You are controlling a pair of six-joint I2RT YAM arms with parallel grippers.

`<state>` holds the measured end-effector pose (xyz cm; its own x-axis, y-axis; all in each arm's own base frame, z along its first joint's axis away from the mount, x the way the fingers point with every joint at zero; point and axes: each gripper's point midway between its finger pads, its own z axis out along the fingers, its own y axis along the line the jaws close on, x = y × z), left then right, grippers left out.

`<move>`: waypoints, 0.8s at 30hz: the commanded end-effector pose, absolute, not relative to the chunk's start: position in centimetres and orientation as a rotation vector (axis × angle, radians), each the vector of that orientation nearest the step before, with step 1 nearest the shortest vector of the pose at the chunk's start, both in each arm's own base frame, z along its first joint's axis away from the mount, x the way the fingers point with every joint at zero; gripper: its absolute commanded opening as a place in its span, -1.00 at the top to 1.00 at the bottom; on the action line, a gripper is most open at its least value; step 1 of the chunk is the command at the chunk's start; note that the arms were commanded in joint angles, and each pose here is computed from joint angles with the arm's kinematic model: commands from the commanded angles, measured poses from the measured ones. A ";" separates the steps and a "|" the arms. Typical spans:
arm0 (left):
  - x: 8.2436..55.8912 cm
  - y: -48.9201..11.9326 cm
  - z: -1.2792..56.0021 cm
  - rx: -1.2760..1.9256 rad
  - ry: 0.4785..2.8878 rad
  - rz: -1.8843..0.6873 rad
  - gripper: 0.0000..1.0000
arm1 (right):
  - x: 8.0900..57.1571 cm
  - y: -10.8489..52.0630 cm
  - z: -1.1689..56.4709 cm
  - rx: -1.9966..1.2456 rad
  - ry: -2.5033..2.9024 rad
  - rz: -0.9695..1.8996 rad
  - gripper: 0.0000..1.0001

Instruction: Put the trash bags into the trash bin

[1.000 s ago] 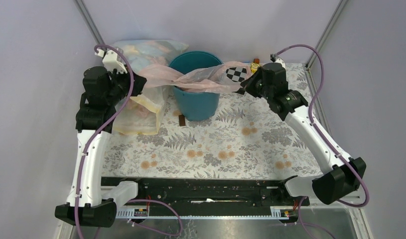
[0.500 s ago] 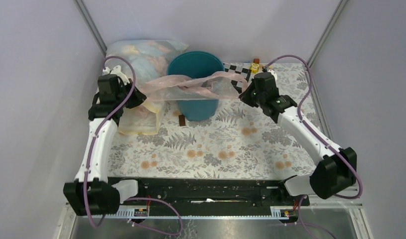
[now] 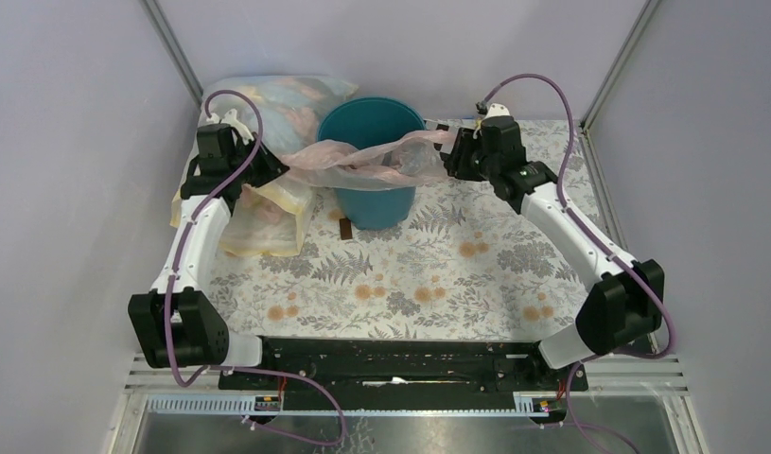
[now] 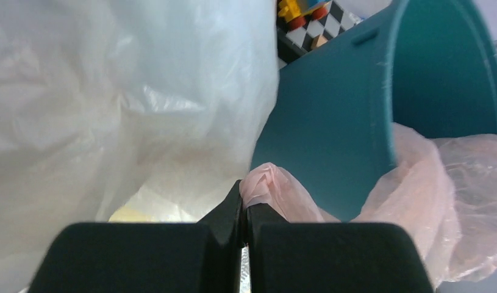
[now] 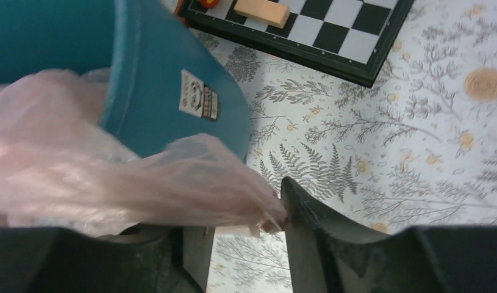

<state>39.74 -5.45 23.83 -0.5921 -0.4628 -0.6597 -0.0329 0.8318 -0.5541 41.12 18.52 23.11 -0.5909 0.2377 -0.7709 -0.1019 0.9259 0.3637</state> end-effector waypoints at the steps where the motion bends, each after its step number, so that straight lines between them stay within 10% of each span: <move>1: 41.4 -6.2 28.6 -0.288 1.994 -0.647 1.00 | 39.5 18.9 28.1 -0.204 1.993 0.487 -0.10; 24: 44.0 -6.7 27.1 -0.296 2.059 -0.589 1.00 | 34.4 25.5 41.5 -0.945 1.426 0.707 -0.49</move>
